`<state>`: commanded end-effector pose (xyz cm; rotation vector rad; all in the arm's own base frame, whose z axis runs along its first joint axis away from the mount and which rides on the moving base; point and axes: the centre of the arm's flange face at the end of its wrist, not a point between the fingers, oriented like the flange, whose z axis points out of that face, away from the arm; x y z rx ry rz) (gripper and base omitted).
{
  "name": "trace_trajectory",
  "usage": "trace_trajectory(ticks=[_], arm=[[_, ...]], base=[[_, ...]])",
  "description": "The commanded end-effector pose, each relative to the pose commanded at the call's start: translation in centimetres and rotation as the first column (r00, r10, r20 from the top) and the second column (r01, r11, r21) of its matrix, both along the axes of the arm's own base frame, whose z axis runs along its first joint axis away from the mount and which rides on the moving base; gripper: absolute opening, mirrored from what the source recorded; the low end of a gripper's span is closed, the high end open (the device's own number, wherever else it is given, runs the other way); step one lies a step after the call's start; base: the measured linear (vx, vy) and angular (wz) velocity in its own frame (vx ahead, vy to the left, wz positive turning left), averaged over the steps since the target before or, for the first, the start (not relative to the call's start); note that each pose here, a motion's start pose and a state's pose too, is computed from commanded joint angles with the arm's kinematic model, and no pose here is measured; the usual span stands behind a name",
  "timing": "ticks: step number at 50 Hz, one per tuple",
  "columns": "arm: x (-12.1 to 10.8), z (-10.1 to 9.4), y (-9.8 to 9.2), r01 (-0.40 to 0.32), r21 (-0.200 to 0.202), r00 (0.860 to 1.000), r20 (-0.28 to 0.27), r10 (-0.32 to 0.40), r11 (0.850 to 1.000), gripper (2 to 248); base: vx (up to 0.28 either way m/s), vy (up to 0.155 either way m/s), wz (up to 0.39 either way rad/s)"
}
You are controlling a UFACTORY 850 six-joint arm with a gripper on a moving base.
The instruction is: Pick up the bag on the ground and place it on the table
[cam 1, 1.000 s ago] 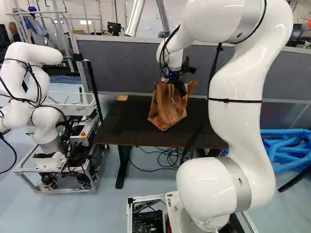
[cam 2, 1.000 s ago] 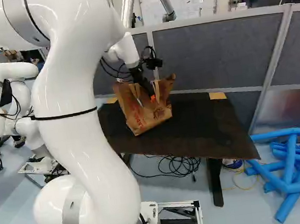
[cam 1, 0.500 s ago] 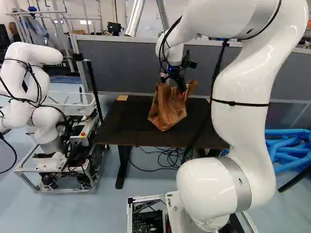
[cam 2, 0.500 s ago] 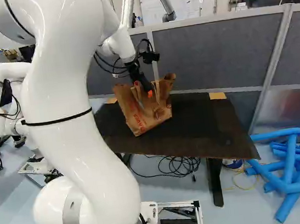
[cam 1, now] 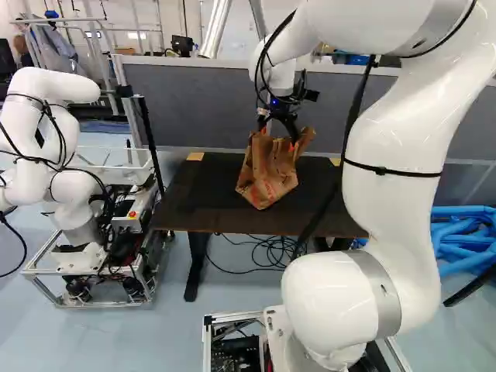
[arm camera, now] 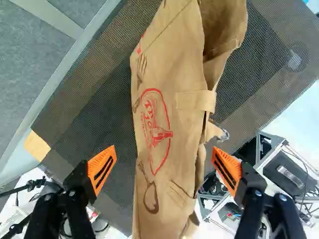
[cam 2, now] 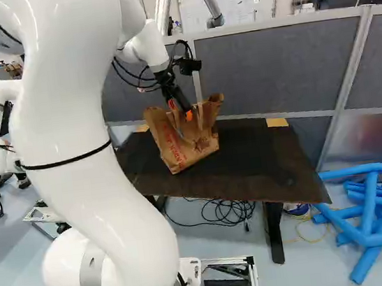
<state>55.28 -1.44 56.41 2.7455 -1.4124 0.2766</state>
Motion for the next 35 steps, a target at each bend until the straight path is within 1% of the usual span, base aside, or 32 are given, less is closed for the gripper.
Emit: trace_trajectory(ticks=[21, 35], arm=[[-2.0, 3.1, 0.0, 0.01, -0.006, 1.0, -0.018, -0.01, 1.0, 247], [-3.2, 5.1, -0.1, 0.014, -0.007, 1.0, -0.007, -0.014, 1.0, 247]], base=[[0.0, 0.0, 0.0], [0.0, 0.0, 0.0]])
